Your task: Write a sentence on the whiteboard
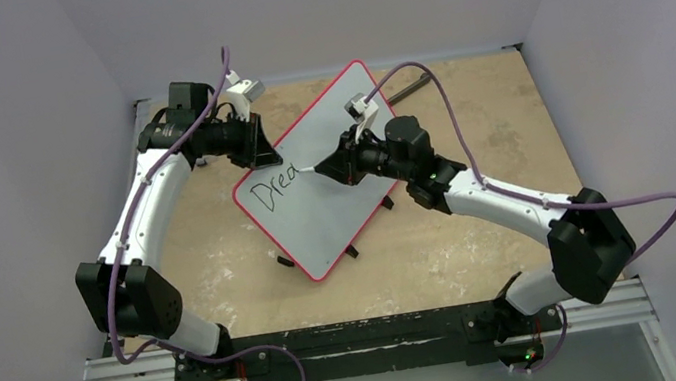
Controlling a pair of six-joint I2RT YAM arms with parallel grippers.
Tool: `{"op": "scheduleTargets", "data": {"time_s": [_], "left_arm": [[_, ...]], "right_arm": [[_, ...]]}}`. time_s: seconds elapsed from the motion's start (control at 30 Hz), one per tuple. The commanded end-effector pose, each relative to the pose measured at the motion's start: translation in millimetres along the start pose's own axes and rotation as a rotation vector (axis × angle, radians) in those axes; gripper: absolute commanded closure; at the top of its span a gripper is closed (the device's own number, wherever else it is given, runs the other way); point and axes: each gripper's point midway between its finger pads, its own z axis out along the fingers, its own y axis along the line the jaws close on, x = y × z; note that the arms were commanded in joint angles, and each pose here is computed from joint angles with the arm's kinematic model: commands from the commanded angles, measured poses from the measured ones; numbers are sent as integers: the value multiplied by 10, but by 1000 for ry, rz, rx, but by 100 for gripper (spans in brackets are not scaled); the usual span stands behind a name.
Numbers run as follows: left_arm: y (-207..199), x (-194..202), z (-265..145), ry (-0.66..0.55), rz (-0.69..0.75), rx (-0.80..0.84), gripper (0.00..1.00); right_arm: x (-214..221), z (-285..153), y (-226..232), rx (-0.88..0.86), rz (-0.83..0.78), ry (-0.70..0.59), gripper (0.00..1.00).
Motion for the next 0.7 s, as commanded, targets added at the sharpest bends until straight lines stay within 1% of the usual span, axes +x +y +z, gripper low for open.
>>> {"op": "scheduleTargets", "data": {"time_s": [0.0, 0.37, 0.67], "left_arm": [[-151, -214, -125, -84, 159, 10, 100], [-166, -220, -136, -87, 158, 10, 100], [-165, -233, -153, -93, 158, 0, 100]], "right_arm": [[-91, -90, -52, 52, -27, -22, 100], [-489, -272, 174, 26, -56, -98, 100], [-553, -341, 128, 70, -61, -119, 100]]}}
